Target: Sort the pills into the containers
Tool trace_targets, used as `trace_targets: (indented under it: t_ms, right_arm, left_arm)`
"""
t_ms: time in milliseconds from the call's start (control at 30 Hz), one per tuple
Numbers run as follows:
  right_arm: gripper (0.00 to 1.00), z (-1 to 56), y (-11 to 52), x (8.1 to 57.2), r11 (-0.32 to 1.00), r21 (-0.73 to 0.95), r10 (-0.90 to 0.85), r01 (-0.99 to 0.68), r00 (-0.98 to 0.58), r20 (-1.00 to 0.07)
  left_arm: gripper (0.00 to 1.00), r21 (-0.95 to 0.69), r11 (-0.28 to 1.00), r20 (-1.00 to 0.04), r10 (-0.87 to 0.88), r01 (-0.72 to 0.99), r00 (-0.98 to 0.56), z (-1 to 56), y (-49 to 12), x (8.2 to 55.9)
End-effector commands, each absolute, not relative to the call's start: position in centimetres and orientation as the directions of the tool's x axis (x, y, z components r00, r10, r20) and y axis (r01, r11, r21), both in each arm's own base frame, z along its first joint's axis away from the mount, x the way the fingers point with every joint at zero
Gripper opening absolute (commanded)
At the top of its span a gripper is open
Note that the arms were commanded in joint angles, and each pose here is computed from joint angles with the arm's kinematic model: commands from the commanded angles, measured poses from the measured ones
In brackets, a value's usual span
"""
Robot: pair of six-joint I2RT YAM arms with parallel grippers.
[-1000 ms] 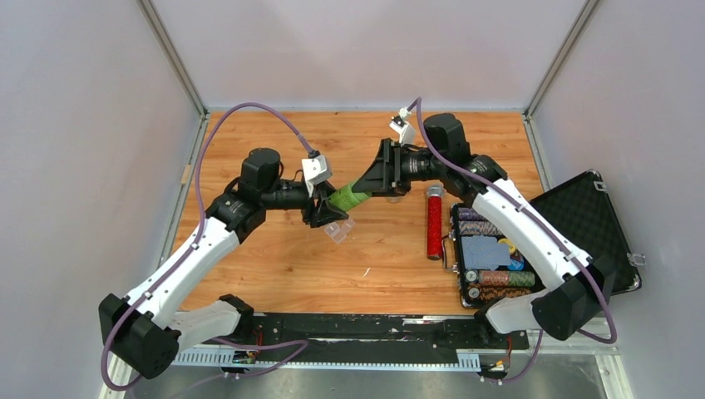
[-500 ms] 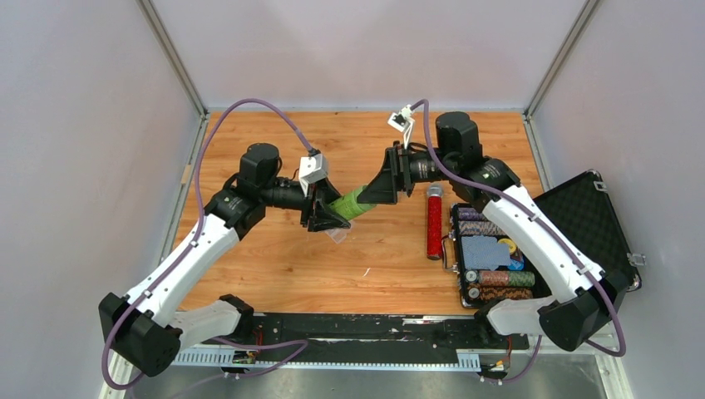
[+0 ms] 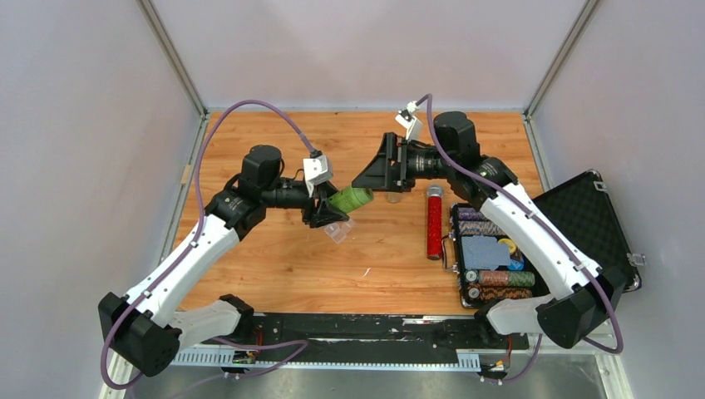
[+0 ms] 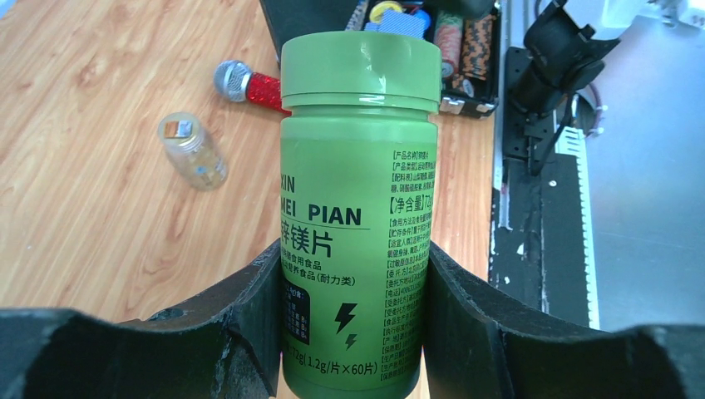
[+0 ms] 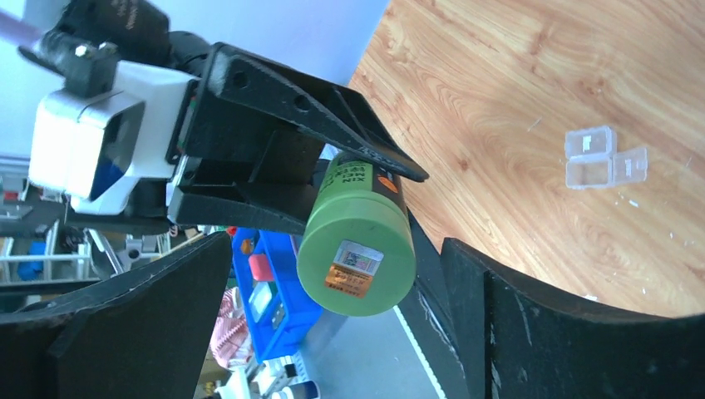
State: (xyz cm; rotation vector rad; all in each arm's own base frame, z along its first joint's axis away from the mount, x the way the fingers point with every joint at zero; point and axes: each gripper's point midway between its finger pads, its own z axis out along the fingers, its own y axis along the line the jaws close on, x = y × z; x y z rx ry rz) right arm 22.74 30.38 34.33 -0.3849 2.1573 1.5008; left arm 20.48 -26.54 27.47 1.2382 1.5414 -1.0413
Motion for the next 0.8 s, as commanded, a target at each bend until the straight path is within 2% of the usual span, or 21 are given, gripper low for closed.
trace_targets:
  t_ms: [0,100,200,333,367,400,533,667,767]
  right_arm:
    - [0.97,32.4,30.8,23.5,0.415,0.838,0.079,-0.354,-0.904,-0.421]
    - [0.87,31.7,31.1,23.6,0.42,0.847,0.077,-0.325,-0.918,-0.39]
    - [0.71,31.7,31.1,23.8,0.425,0.85,0.094,-0.31,-0.919,-0.382]
    - [0.33,33.0,31.5,23.2,0.371,0.847,0.054,-0.38,-0.902,-0.428]
    - [0.18,33.4,31.6,23.0,0.351,0.84,0.035,-0.413,-0.891,-0.453]
    - [0.13,33.7,31.6,22.8,0.334,0.824,0.011,-0.458,-0.872,-0.49]
    - [0.09,33.9,31.3,22.1,0.282,0.737,-0.065,-0.614,-0.779,-0.624]
    - [0.07,34.1,31.1,20.5,0.153,0.63,-0.152,-0.761,-0.648,-0.746]
    - [0.2,34.5,31.0,20.2,0.123,0.579,-0.16,-0.806,-0.592,-0.79]
  left_arm:
    - [0.0,0.035,0.186,-0.97,0.241,0.982,-0.012,29.6,-26.1,21.3]
    - [0.0,0.036,0.199,-0.969,0.248,0.979,-0.015,29.4,-26.0,21.5]
    - [0.0,0.032,0.203,-0.968,0.252,0.979,-0.021,29.3,-25.9,21.5]
    - [0.0,-0.004,0.175,-0.962,0.267,0.985,-0.051,28.9,-25.9,20.8]
    - [0.0,-0.02,0.17,-0.958,0.278,0.985,-0.067,28.6,-25.8,20.5]
    - [0.0,-0.036,0.158,-0.956,0.283,0.987,-0.081,28.5,-25.9,20.3]
    - [0.0,-0.067,0.122,-0.954,0.283,0.99,-0.099,28.6,-26.0,19.5]
    - [0.0,-0.091,0.056,-0.959,0.264,0.994,-0.102,29.4,-26.2,18.2]
    - [0.0,-0.098,0.017,-0.963,0.252,0.995,-0.099,29.8,-26.3,17.4]
